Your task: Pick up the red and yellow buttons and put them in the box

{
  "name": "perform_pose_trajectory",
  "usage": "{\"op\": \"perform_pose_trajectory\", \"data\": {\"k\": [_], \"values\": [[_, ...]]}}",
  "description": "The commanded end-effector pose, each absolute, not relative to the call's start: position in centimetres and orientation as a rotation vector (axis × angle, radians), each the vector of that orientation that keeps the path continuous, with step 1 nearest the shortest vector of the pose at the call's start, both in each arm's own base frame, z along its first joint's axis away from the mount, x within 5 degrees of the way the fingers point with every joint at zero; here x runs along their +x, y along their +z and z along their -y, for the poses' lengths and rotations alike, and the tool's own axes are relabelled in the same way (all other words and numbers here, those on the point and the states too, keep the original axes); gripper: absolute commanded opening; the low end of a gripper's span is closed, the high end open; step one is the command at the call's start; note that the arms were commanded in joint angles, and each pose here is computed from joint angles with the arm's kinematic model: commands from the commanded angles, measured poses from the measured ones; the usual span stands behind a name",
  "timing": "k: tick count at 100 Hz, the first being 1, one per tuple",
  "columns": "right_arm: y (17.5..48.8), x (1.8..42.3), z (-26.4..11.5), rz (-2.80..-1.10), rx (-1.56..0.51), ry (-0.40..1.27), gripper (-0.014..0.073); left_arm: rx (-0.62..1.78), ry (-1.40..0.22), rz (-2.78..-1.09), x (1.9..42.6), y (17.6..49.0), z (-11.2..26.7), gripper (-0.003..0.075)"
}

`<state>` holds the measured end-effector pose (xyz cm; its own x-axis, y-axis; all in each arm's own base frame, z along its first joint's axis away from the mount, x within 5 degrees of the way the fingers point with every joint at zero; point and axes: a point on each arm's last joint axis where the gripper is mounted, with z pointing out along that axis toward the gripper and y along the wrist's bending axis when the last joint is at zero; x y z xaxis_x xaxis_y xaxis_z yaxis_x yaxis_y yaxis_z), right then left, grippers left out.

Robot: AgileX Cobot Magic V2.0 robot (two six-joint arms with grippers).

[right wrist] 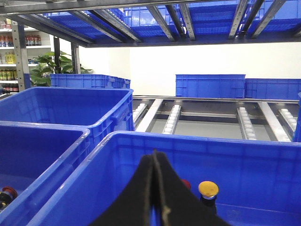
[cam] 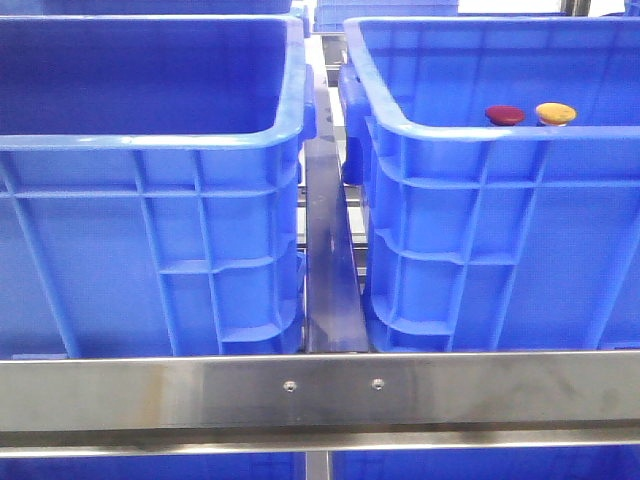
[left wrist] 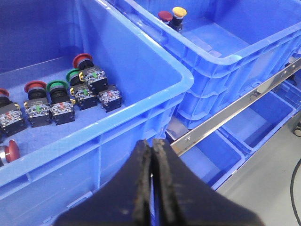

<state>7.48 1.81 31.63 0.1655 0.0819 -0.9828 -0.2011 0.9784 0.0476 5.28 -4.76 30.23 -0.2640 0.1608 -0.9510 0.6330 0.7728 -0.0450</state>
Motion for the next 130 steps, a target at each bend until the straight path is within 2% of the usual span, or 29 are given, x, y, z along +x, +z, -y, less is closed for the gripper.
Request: {"op": "perform_pose_trajectory", "data": {"k": [1,17,45,69,116,130], "values": [[32.5,7.3,-2.0,-1.361,-0.112,0.221,-0.006,0.564,-0.537,-1.745,5.5,31.3,4.8,-0.002],[32.5,7.3,-2.0,-1.361,-0.113,0.221,-0.006,0.525,-0.454,-1.734,5.9,30.5,4.3,-0.002],[32.5,7.3,-2.0,-1.361,-0.113,0.221,-0.006,0.312,-0.289,-1.533,5.8,29.8,2.5,-0.002],[32.5,7.3,-2.0,-1.361,-0.113,0.221,-0.006,0.201,-0.088,-1.408,5.6,27.6,1.1,-0.002],[32.5,7.3,-2.0,-1.361,-0.113,0.221,-0.006,0.071,0.019,-1.454,5.5,20.1,0.2,-0.002],[32.5,7.3,-2.0,-1.362,-0.113,0.221,-0.006,0.046,0.047,-1.473,5.6,20.0,0.0,-0.002]]}}
